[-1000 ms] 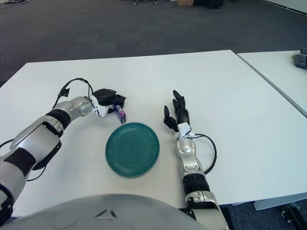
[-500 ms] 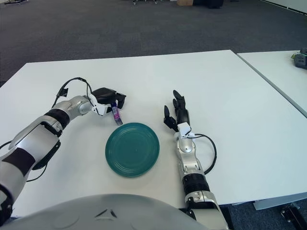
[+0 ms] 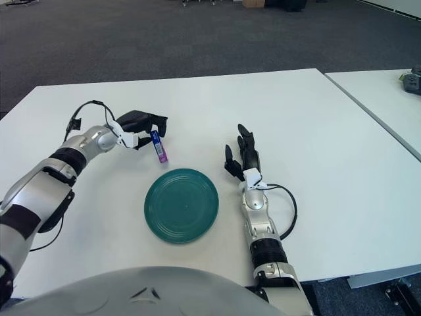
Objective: Put the gum into the plate.
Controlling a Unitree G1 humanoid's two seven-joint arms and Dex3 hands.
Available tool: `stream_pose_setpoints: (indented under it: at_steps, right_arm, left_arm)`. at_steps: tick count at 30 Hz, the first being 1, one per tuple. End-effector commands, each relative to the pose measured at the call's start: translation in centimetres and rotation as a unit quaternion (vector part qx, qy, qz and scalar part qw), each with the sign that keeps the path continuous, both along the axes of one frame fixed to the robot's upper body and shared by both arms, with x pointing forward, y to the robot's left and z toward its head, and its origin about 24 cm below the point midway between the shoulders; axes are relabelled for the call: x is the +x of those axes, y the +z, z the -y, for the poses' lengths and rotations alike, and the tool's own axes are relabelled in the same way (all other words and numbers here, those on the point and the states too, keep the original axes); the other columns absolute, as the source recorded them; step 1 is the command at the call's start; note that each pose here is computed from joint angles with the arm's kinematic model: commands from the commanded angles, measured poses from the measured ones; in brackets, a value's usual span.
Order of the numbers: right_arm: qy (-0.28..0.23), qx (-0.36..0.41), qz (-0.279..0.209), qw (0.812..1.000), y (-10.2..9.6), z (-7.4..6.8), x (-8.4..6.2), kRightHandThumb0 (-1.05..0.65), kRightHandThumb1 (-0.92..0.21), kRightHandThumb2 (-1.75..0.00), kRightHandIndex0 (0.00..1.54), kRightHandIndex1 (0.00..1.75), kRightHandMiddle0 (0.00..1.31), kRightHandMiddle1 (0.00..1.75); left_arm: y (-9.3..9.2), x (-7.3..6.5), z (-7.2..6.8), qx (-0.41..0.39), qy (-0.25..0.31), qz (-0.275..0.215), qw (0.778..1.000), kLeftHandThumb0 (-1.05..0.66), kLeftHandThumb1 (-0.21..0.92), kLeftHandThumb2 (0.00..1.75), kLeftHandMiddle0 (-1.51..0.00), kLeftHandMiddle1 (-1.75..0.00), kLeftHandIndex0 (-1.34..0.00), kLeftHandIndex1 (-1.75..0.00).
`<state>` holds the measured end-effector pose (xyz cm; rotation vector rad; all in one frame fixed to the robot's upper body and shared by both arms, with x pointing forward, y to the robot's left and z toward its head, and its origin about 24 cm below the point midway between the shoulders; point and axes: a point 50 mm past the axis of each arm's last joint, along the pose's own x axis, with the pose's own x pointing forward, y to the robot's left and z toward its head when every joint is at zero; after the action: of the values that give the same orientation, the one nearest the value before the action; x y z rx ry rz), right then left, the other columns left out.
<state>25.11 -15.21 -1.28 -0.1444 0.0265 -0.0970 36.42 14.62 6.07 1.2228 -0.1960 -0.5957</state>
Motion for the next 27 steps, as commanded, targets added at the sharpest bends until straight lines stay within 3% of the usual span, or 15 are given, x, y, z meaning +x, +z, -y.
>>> stream_pose_setpoints:
  at_steps: [1, 13, 27]
  right_arm:
    - [-0.009, 0.007, -0.068, 0.998, -2.5, -0.1, -1.6, -0.57, -0.92, -0.72, 0.2, 0.0, 0.0, 0.42]
    - [-0.007, 0.01, -0.069, 0.998, -2.6, 0.0, -1.6, -0.57, -0.92, -0.7, 0.2, 0.0, 0.0, 0.42]
    - [-0.005, 0.012, -0.072, 0.997, -2.6, 0.0, -1.5, -0.57, -0.92, -0.72, 0.19, 0.0, 0.0, 0.43]
  left_arm:
    - [1.0, 0.3, -1.0, -0.025, 0.026, 0.024, 0.999, -0.01, 0.32, 1.16, -0.63, -1.54, -0.63, -1.51]
    - [3.5, 0.4, -1.9, -0.074, 0.051, 0.066, 0.994, -0.01, 0.27, 1.21, -0.66, -1.53, -0.66, -1.51]
    - [4.1, 0.2, -2.1, -0.101, 0.061, 0.04, 0.992, -0.01, 0.25, 1.24, -0.67, -1.54, -0.67, -1.51]
